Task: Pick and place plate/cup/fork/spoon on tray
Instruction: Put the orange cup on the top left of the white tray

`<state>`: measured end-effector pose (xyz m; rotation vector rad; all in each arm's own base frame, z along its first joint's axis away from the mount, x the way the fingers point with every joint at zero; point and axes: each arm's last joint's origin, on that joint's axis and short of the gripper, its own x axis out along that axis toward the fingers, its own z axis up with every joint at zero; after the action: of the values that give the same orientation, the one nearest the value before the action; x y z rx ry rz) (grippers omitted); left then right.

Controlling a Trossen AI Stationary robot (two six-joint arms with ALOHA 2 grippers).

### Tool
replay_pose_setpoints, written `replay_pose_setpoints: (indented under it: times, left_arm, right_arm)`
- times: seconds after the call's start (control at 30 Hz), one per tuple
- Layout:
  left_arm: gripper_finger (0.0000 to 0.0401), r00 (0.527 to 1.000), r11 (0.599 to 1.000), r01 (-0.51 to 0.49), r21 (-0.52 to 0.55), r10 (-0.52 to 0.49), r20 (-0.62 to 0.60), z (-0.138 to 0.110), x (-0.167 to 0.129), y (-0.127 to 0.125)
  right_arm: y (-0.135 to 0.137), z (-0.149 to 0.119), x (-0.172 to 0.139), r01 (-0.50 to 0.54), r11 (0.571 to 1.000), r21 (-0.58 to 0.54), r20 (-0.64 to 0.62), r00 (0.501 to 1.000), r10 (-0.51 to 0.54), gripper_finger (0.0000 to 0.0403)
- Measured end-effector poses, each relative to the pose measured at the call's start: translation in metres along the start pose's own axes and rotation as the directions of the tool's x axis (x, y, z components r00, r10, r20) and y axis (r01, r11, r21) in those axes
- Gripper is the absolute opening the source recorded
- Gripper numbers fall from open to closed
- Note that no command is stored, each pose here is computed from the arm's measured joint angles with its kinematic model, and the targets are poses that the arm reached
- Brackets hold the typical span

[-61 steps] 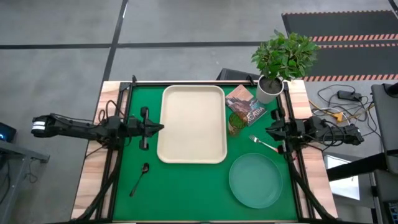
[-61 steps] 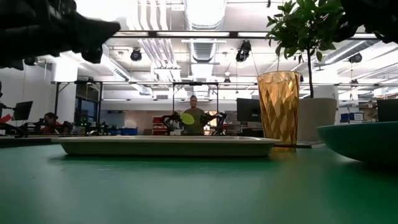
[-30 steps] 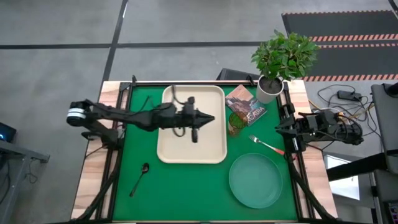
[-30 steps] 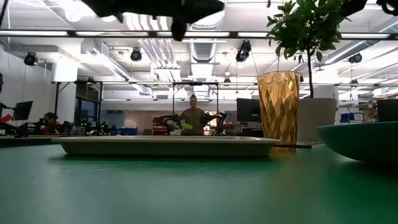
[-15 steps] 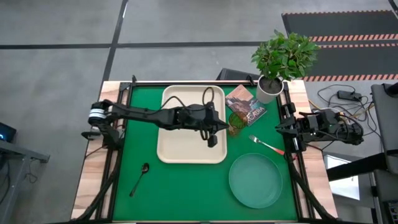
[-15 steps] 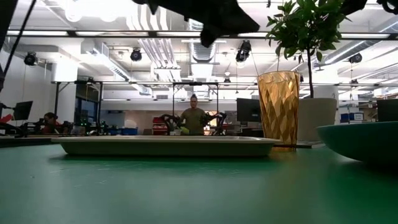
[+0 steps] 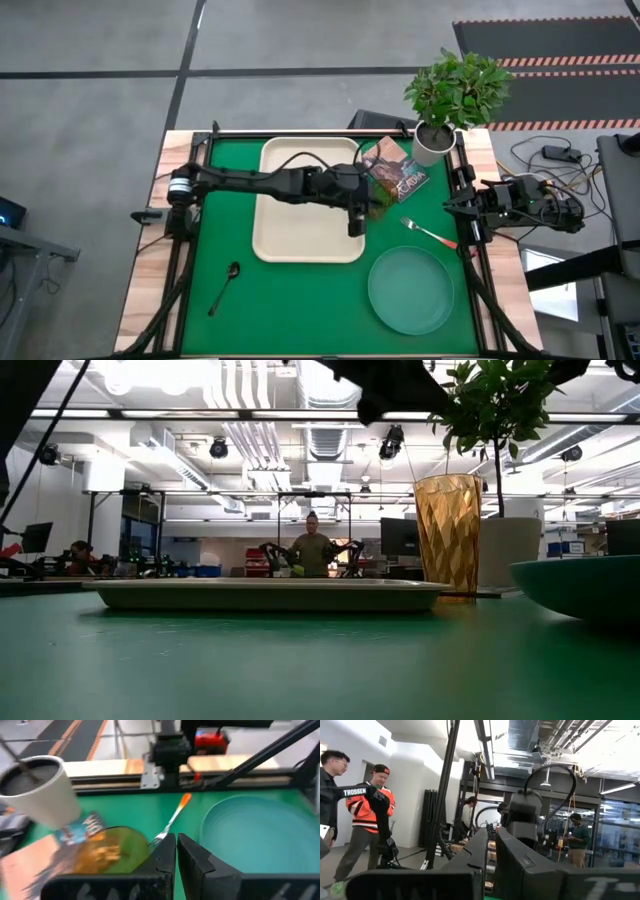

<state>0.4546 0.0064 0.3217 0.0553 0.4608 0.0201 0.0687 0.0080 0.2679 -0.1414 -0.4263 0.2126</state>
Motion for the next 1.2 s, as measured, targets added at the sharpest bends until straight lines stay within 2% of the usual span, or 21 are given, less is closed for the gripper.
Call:
replay_pose_setpoints:
  times: [0.1,0.27,0.37,0.47,0.7,0.8,0.9,1.03,1.2]
  left_arm:
    - [0.0,0.999,0.999,-0.023,0.034,0.024,-0.033,0.003,-0.004,0.001]
    - [0.0,0.996,0.997,-0.035,0.063,0.04,-0.085,-0.015,0.004,0.001]
    - [0.0011,0.997,0.996,-0.038,0.08,0.043,-0.06,-0.025,0.01,0.0]
    - [0.0043,0.998,0.99,-0.037,0.132,0.043,-0.039,-0.027,0.012,0.0]
    - [0.0149,0.999,0.964,-0.035,0.265,0.031,0.019,-0.036,0.018,-0.001]
    - [0.0174,1.0,0.945,-0.016,0.326,0.011,0.015,-0.044,0.021,0.0]
    - [0.0179,1.0,0.942,-0.017,0.334,0.013,0.013,-0.054,0.024,0.001]
    - [0.0175,0.999,0.942,-0.033,0.335,0.022,0.038,-0.053,0.025,0.007]
    - [0.0173,0.999,0.943,-0.025,0.333,0.016,0.031,-0.066,0.04,0.012]
  right_arm:
    - [0.0,0.0,0.0,0.0,1.0,0.0,0.001,1.0,0.0,0.0027]
    - [0.0,-0.001,0.0,0.0,1.0,0.002,-0.005,1.0,0.0,0.0027]
    - [0.0,-0.001,0.0,-0.001,1.0,0.011,-0.015,1.0,0.001,0.0027]
    - [0.0,-0.001,0.0,-0.001,1.0,0.011,-0.015,1.0,0.001,0.0027]
    - [0.0,-0.001,0.0,-0.001,1.0,0.011,-0.015,1.0,0.001,0.0027]
    - [0.0,-0.002,0.0,-0.001,1.0,0.012,-0.018,1.0,0.002,0.0027]
    - [0.0,-0.002,0.0,-0.001,1.0,0.011,-0.023,1.0,0.001,0.0027]
    - [0.0,-0.002,0.0,0.001,1.0,0.006,-0.023,1.0,-0.001,0.0027]
    - [0.0,-0.002,0.0,0.014,1.0,0.006,-0.026,1.0,-0.014,0.0027]
